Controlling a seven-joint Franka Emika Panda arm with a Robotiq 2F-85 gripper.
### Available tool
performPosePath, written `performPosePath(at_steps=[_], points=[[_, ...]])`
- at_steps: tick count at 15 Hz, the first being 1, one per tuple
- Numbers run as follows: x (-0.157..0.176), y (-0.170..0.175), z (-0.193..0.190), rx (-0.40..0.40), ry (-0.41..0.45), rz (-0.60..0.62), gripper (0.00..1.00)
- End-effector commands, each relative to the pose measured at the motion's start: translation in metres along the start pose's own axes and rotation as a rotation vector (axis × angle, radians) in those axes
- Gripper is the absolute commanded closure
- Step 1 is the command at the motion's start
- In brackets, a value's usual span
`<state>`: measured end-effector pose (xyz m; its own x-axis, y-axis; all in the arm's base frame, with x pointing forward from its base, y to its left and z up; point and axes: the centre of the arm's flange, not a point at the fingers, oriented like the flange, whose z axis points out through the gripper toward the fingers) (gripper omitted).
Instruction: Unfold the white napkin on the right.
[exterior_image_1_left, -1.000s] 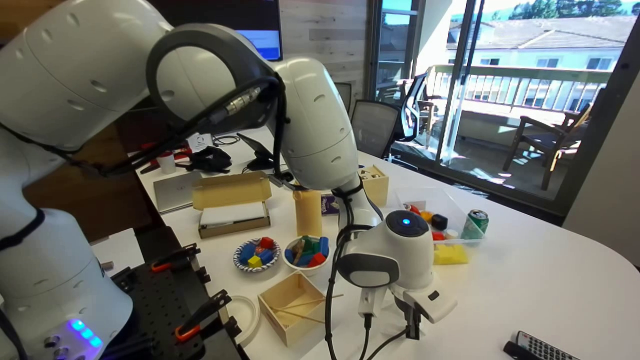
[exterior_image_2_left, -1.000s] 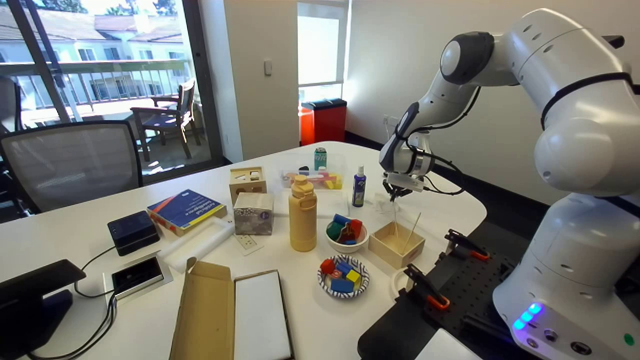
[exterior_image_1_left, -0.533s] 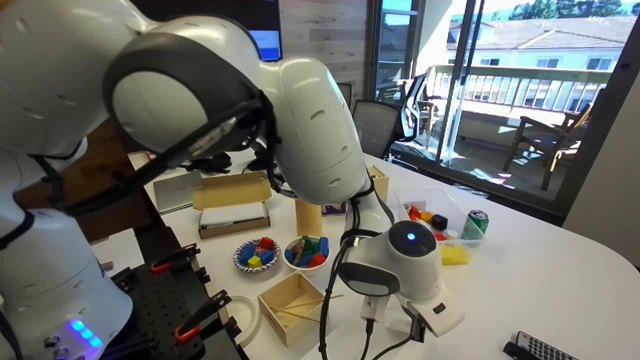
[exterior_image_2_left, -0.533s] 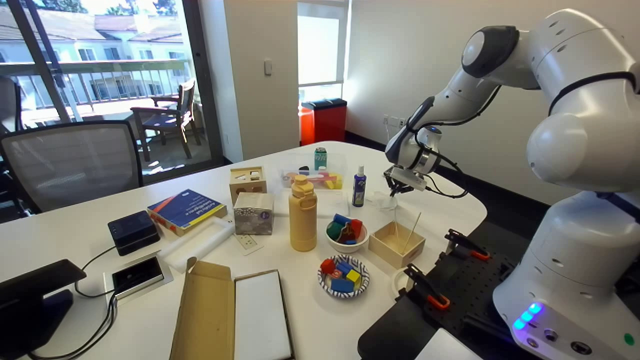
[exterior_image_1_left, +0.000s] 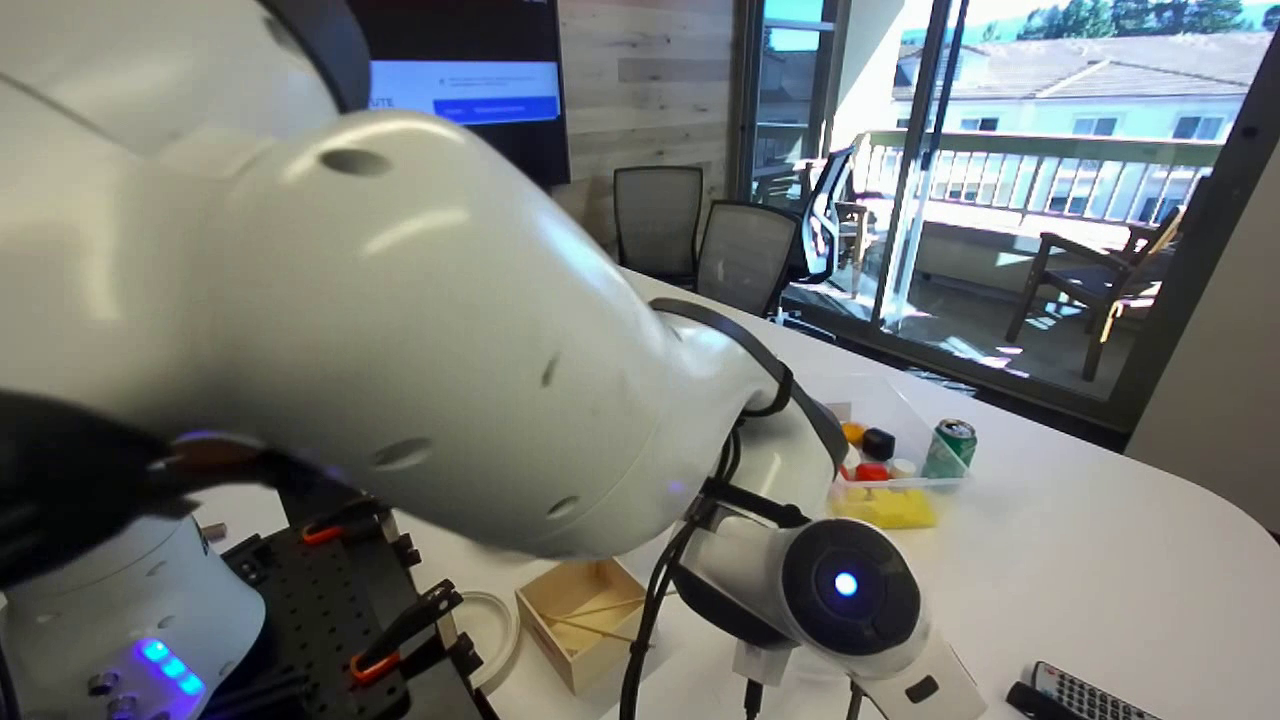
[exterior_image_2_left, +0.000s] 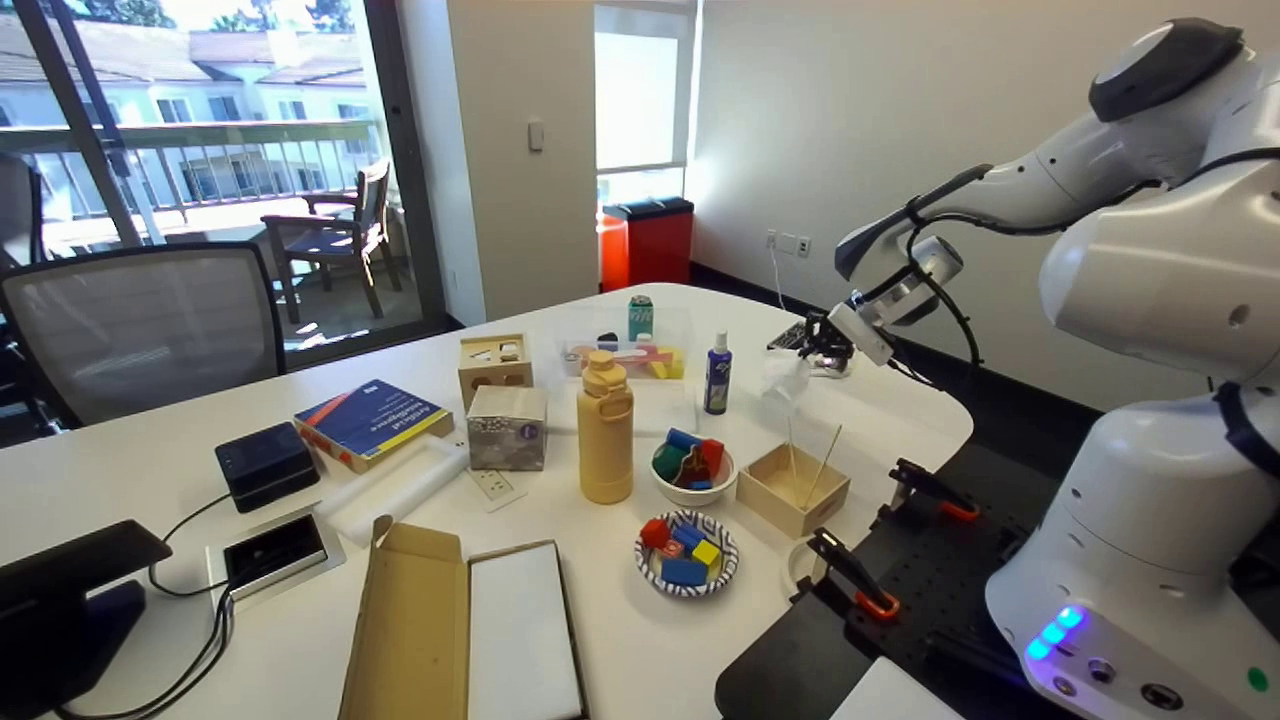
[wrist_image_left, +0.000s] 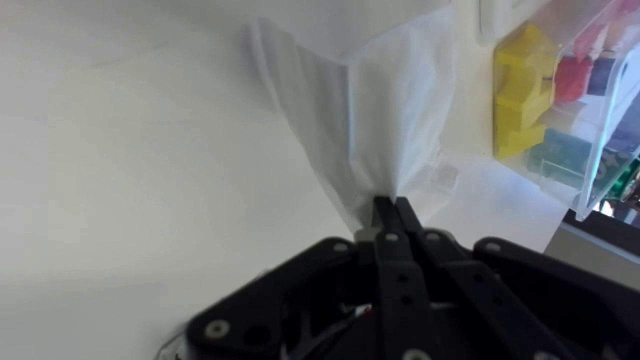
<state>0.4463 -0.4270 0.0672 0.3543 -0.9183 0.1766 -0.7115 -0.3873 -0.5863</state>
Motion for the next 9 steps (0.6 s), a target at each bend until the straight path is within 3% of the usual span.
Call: performPosePath(at_steps=[1,4,9], points=[[-0.021,0.004,-0.040,0.043,-0.025,0.011,1.00],[-0.032,-0.014,-0.072,0.034,-0.028,-0.022,1.00],[-0.045,-0.042,-0.109,-0.108,0.049,-0.056,1.00]])
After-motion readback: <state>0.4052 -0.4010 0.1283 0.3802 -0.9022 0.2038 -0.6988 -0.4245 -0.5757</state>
